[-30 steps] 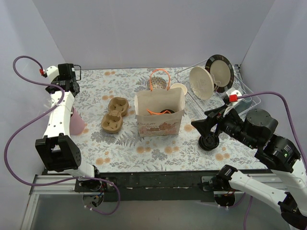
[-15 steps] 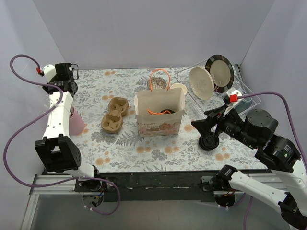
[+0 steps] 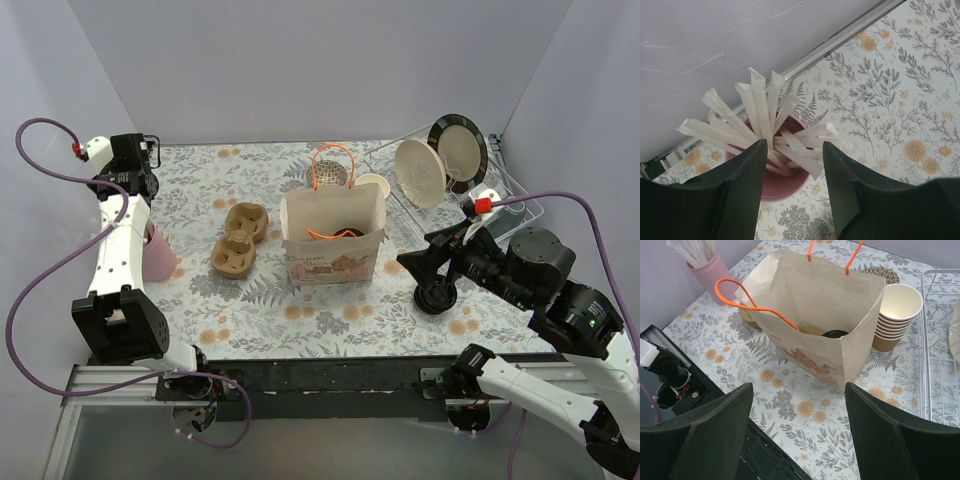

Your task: Pack the takeout coffee

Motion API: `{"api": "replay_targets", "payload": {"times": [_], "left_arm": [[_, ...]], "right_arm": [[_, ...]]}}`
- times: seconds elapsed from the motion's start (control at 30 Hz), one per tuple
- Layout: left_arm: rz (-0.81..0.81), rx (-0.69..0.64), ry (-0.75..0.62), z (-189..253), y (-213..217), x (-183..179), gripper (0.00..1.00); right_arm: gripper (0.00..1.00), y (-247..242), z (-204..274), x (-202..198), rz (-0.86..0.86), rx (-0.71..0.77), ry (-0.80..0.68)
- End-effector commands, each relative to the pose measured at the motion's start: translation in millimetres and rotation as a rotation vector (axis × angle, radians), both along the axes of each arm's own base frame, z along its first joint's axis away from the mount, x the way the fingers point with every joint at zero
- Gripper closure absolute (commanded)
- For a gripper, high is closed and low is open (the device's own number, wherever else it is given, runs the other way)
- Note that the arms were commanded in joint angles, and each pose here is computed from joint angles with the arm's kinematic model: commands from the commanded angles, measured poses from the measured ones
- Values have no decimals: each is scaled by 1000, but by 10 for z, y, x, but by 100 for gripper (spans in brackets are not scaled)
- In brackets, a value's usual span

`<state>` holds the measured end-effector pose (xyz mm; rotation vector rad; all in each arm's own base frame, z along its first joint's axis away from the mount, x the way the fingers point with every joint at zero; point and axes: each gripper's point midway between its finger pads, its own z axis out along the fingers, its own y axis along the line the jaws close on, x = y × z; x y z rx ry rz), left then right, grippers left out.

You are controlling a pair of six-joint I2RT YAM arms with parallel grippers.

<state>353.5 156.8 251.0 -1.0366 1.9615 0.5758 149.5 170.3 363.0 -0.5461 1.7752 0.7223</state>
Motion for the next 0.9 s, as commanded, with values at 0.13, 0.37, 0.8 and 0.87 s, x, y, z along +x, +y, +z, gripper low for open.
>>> {"api": "replay_targets", "payload": {"times": [0.13, 0.37, 0.8, 0.87], "left_arm": [[21, 20, 5, 78, 20, -203, 54], [18, 8, -7, 60, 10, -128, 70], [21, 91, 9, 594, 104, -240, 100], [29, 86, -27, 751, 80, -299, 100]], "right_arm": [[18, 21, 137, 16, 3, 40, -37], [18, -1, 141, 8, -1, 37, -40], [18, -3, 343, 9, 8, 36, -70], [18, -5, 370, 8, 11, 26, -69]]}}
